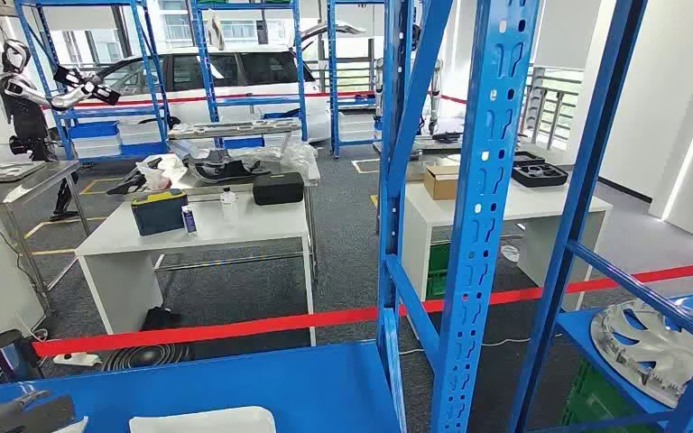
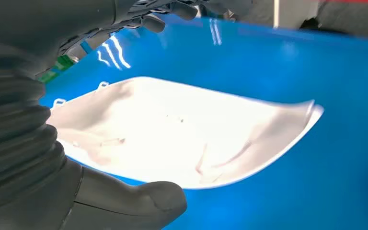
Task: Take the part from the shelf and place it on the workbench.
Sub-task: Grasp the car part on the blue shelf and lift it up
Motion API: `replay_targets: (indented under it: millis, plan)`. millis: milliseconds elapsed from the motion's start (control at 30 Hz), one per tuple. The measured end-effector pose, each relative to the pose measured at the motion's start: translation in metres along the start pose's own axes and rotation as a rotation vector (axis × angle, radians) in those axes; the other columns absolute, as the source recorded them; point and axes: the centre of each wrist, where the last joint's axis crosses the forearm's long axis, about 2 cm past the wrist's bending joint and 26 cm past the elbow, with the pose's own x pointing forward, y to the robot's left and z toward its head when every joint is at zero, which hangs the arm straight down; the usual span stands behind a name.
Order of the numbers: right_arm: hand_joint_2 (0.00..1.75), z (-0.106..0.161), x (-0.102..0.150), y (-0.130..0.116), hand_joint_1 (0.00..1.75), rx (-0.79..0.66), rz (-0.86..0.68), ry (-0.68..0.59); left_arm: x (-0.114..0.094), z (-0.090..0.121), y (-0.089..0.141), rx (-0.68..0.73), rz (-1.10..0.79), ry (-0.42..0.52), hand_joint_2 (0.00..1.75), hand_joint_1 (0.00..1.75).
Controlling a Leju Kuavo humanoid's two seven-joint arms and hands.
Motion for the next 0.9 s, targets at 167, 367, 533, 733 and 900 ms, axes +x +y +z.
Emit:
replay_targets:
  millis: [167,367,533,733,900]
  plan:
    - [1.75,0.0,-0.001,0.0,0.0,0.0,0.001,0.003,-0.004,0.0,-0.005,-0.025,-0.013,0.018,1.75,0.0]
    - [1.75,0.0,-0.001,0.0,0.0,-0.001,0.005,0.005,-0.009,0.002,-0.009,-0.055,-0.046,0.054,1.75,0.0]
    - [1.75,0.0,-0.001,0.0,0.0,-0.002,0.01,0.006,-0.013,0.004,-0.012,-0.063,-0.096,0.091,1.75,0.0]
    - [1.75,0.0,0.0,0.0,0.0,-0.002,0.011,0.005,-0.014,0.004,-0.013,-0.072,-0.112,0.099,1.75,0.0]
    - [1.75,0.0,0.0,0.0,0.0,-0.002,0.013,0.01,-0.015,0.004,-0.014,-0.075,-0.12,0.114,1.75,0.0]
